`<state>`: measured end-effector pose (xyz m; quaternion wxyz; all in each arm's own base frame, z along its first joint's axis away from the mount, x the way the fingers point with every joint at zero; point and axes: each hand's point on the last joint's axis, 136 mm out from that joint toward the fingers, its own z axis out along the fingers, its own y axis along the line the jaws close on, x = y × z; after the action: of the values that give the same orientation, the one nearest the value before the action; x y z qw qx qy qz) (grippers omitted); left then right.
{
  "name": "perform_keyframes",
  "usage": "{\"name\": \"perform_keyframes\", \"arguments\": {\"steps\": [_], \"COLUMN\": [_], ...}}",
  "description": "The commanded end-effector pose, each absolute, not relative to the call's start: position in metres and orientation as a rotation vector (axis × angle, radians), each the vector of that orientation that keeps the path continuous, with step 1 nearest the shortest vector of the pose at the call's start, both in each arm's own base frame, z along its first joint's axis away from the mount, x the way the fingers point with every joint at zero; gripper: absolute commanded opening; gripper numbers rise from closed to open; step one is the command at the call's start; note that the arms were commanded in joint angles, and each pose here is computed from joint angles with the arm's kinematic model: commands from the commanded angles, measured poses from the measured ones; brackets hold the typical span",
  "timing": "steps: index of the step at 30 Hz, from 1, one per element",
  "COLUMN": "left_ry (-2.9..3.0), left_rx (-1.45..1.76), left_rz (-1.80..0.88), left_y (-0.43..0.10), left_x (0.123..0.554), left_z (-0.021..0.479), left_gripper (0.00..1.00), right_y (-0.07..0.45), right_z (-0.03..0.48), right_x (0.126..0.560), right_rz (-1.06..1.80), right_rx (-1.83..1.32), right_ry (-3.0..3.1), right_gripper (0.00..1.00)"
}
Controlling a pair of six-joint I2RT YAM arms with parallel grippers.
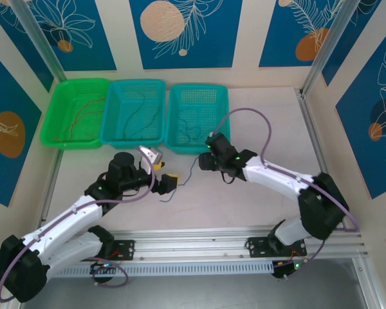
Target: Untangle the cables
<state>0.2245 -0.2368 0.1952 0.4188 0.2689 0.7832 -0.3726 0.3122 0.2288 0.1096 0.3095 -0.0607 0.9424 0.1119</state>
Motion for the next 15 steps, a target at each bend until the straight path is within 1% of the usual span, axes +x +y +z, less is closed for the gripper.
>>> {"name": "perform_keyframes", "arguments": {"steps": [1, 3, 5, 6, 7, 10, 15], "left_ry": [1.931, 1.930, 1.932, 1.930, 1.931, 1.927, 1.936], "left_rx": [0.700, 0.697, 0.701, 0.702, 0.701, 0.706, 0.703], "left_rz": [-0.956, -0.962, -0.959, -0.955, -0.947, -0.943, -0.931], "left_y": [-0.238, -0.238, -0.238, -0.238, -0.237, -0.237, -0.236], "left_x": [0.222, 0.222, 0.222, 0.222, 0.223, 0.223, 0.224], "left_z": [0.206, 0.205, 0.203, 0.203, 0.203, 0.201, 0.199], "left_gripper": [1.00, 1.00, 1.00, 1.00, 1.00, 1.00, 1.00], "right_y": [0.233, 0.239, 0.242, 0.242, 0.242, 0.242, 0.244], "right_z": [0.118, 0.112, 0.108, 0.107, 0.108, 0.117, 0.159], "right_x": [0.348, 0.353, 0.355, 0.354, 0.352, 0.342, 0.329], "right_rz": [0.228, 0.244, 0.245, 0.243, 0.242, 0.234, 0.324], "right_rx": [-0.031, -0.029, -0.024, -0.022, -0.029, -0.077, -0.122], "right_ry": [2.377, 2.372, 2.373, 2.377, 2.378, 2.361, 2.310], "right_gripper": [0.49, 0.43, 0.31, 0.21, 0.15, 0.00, 0.00]}}
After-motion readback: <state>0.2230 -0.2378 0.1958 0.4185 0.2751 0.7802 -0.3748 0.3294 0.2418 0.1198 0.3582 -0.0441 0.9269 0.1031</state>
